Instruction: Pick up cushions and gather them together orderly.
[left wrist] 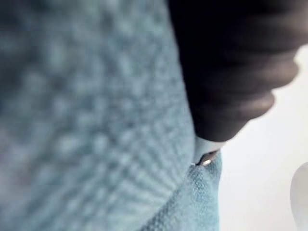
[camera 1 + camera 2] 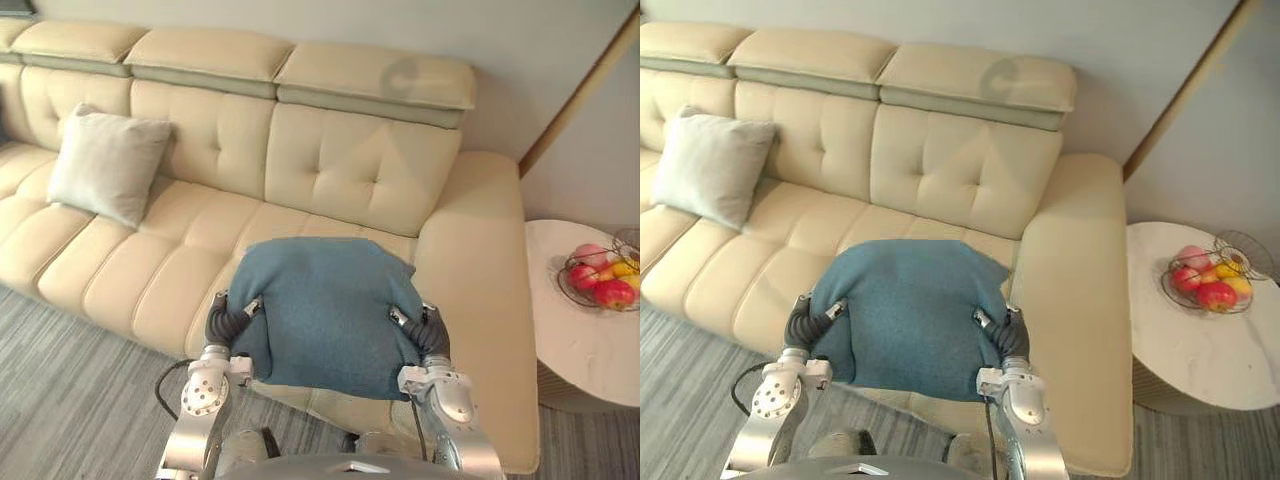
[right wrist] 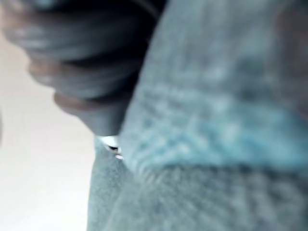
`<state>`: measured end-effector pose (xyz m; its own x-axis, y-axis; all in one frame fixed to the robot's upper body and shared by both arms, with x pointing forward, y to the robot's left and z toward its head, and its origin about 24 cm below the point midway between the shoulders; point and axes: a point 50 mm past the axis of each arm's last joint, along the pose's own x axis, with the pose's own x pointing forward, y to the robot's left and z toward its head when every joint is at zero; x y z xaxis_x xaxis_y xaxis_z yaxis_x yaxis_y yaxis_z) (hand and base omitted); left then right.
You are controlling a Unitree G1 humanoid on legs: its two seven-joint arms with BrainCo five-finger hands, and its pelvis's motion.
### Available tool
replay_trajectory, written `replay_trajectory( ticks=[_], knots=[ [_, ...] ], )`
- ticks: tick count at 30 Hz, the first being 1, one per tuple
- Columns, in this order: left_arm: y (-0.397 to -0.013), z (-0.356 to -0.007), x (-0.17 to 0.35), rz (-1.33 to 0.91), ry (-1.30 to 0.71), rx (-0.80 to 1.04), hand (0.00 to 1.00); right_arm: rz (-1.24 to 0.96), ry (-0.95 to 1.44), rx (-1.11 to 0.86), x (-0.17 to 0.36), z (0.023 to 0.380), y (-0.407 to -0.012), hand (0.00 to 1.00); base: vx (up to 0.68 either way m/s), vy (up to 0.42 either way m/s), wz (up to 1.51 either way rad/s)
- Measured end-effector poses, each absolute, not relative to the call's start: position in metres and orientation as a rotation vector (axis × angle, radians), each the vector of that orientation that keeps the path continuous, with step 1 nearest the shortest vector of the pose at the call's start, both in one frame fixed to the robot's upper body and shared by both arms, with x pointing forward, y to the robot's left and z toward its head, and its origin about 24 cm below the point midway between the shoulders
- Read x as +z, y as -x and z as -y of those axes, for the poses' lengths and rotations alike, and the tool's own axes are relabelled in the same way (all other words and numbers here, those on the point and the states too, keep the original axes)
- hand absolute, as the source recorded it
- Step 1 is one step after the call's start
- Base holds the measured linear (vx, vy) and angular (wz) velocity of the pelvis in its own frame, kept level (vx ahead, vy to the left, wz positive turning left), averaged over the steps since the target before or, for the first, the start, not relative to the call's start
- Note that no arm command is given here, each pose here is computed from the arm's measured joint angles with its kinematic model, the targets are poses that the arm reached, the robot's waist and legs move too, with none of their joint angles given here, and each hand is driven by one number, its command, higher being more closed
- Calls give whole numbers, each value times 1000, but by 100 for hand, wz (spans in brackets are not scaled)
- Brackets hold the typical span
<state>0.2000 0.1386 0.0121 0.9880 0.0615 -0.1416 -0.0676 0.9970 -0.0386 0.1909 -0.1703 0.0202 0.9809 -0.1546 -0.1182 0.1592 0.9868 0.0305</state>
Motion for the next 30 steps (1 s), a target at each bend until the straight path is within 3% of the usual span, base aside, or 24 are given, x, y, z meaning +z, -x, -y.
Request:
replay_trajectory(
  ticks=[8,18,24,30],
  knots=[
    [-201,-148,19,-109,38,109,100,-146,-88,-147,14,155,-190,100,108,308,-82],
    [-201,-146,19,-109,13,80,100,-142,-14,-160,15,155,-191,100,-33,95,-62],
    [-231,-135,44,16,-32,94,100,-61,15,-198,31,156,-208,100,-51,-18,-22],
    [-271,-129,76,150,-71,176,100,85,46,-237,61,147,-253,100,-68,-19,2]
  ],
)
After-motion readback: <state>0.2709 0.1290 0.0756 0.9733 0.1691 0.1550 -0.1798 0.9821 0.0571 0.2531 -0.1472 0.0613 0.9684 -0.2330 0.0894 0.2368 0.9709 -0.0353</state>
